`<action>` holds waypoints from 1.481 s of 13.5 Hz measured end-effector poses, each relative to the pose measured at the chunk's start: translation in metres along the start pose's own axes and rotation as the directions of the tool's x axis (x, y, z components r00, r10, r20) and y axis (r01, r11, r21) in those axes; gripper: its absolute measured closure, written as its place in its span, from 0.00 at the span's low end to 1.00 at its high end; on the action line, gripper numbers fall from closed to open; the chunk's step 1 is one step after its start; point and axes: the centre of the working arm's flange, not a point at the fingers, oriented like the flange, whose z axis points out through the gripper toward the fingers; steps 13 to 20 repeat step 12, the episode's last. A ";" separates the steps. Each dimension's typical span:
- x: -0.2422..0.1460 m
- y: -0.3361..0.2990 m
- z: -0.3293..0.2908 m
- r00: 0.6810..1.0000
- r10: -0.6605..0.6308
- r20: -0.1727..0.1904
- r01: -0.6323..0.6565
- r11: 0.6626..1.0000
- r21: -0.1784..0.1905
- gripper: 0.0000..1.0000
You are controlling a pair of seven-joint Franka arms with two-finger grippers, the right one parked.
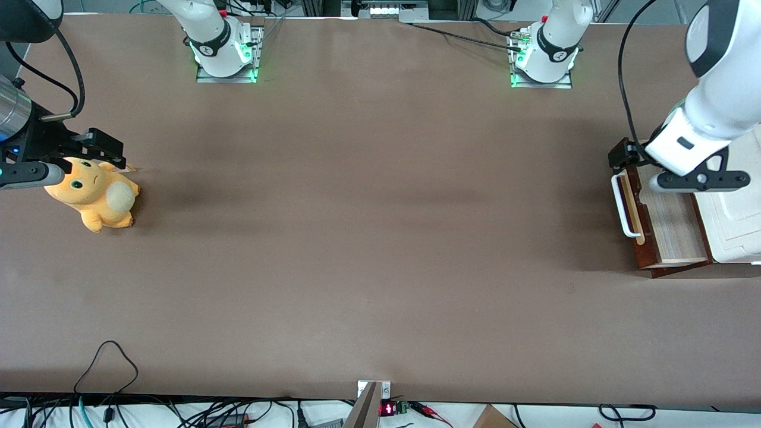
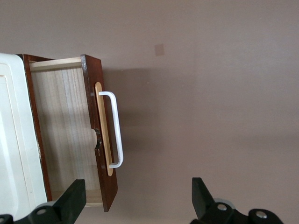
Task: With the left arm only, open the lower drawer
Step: 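Open the left gripper and lift it away from the handle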
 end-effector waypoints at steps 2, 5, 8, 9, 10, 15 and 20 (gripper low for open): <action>-0.004 -0.003 -0.007 1.000 -0.002 -0.009 0.002 0.999 -0.050 0.00; -0.004 -0.010 -0.006 1.000 0.000 -0.008 0.000 0.998 -0.063 0.00; -0.003 -0.008 -0.012 1.000 0.004 -0.024 -0.005 0.998 -0.063 0.00; -0.003 -0.008 -0.014 1.000 0.004 -0.029 -0.006 0.998 -0.064 0.00; -0.003 -0.008 -0.015 1.000 0.004 -0.031 -0.006 0.998 -0.064 0.00; -0.003 -0.008 -0.015 0.999 0.004 -0.032 -0.006 0.998 -0.064 0.00; -0.003 -0.008 -0.015 0.999 0.004 -0.032 -0.006 0.998 -0.064 0.00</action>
